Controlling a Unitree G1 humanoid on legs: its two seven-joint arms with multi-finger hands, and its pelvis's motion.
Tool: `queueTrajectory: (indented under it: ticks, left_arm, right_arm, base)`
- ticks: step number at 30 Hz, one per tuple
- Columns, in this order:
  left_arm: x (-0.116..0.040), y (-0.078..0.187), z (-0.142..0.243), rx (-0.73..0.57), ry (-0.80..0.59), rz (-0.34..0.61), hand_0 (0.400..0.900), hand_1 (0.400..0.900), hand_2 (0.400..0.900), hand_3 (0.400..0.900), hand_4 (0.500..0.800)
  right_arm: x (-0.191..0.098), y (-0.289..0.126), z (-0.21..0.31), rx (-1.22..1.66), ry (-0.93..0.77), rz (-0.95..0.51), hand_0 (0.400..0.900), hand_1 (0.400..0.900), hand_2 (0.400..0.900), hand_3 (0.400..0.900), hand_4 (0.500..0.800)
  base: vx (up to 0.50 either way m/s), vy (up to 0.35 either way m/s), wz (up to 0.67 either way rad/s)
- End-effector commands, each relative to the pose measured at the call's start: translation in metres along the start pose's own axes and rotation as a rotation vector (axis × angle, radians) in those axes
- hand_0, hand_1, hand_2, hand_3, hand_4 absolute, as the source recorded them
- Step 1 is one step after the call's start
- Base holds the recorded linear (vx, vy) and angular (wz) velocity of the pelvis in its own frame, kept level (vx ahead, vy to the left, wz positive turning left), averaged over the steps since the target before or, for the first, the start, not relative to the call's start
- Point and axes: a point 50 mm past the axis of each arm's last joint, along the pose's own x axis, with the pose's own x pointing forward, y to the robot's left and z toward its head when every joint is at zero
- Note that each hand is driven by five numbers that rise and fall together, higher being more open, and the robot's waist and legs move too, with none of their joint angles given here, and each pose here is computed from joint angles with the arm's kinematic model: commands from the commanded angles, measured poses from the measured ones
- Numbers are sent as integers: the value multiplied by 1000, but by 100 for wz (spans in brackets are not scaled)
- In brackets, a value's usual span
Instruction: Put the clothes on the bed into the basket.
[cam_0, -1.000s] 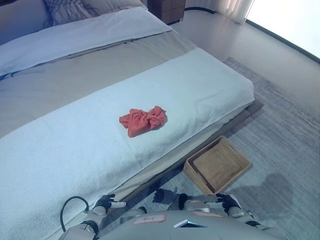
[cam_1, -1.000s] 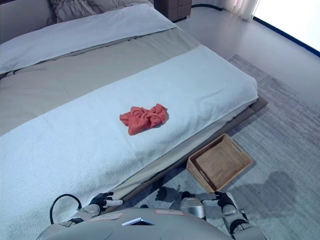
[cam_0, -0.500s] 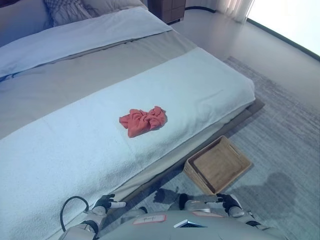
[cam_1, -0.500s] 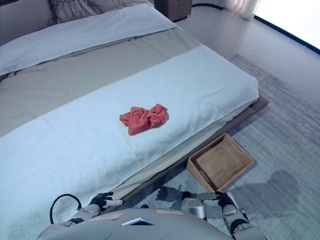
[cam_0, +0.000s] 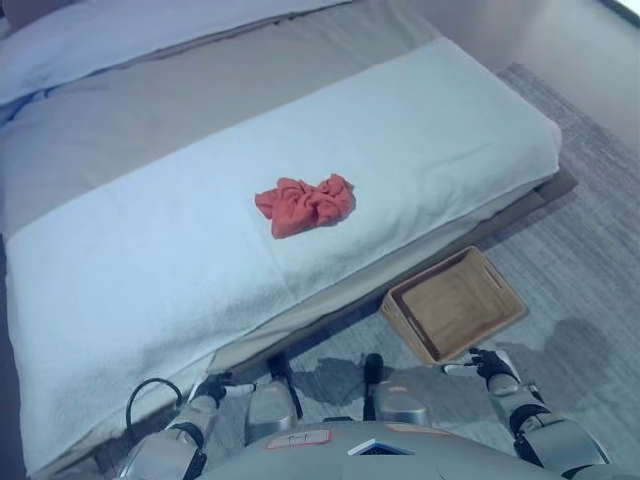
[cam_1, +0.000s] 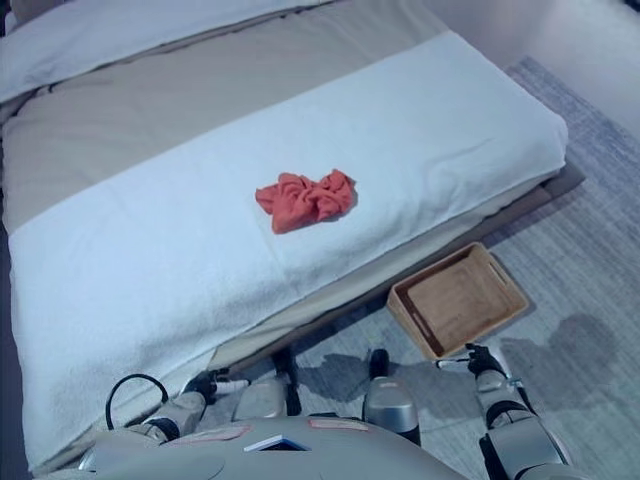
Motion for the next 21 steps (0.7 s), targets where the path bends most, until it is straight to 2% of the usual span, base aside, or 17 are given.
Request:
queueTrajectory:
  ticks: [1,7,8,9,11,12,16,18,21]
  left_arm:
    - [1,32,-3,42,12,101,900,900,900,900,800]
    - [1,50,41,44,-123,167,900,900,900,900,800]
    - [-3,85,66,54,-171,247,900,900,900,900,800]
    - [-4,87,76,43,-210,245,900,900,900,900,800]
    - [-5,83,80,52,-247,255,900,900,900,900,800]
    - [-11,77,106,111,-369,289,900,900,900,900,800]
    - [-9,66,105,114,-365,260,900,900,900,900,800]
    - [-5,48,88,81,-307,231,900,900,900,900,800]
    - [-2,18,62,148,-250,171,900,900,900,900,800]
  right_arm:
    - [1,-6,0,-15,2,-19,900,900,900,900,800]
    - [1,-17,63,-78,-207,-60,900,900,900,900,800]
    - [0,-22,80,-107,-265,-59,900,900,900,900,800]
    - [-4,-27,100,-136,-341,-83,900,900,900,900,800]
    - [-12,-41,133,-186,-461,-132,900,900,900,900,800]
    - [-20,-45,152,-216,-546,-171,900,900,900,900,800]
    - [-45,-59,195,-371,-754,-244,900,900,900,900,800]
    - [-67,-59,225,-435,-902,-300,900,900,900,900,800]
    - [-85,-64,241,-477,-1008,-357,900,900,900,900,800]
  base:
    - [335,505,11]
    - [174,213,15]
    - [321,9,61]
    - [278,-32,55]
    - [211,-85,73]
    - [209,-133,100]
    - [209,-150,103]
    - [171,-236,104]
    - [167,-199,74]
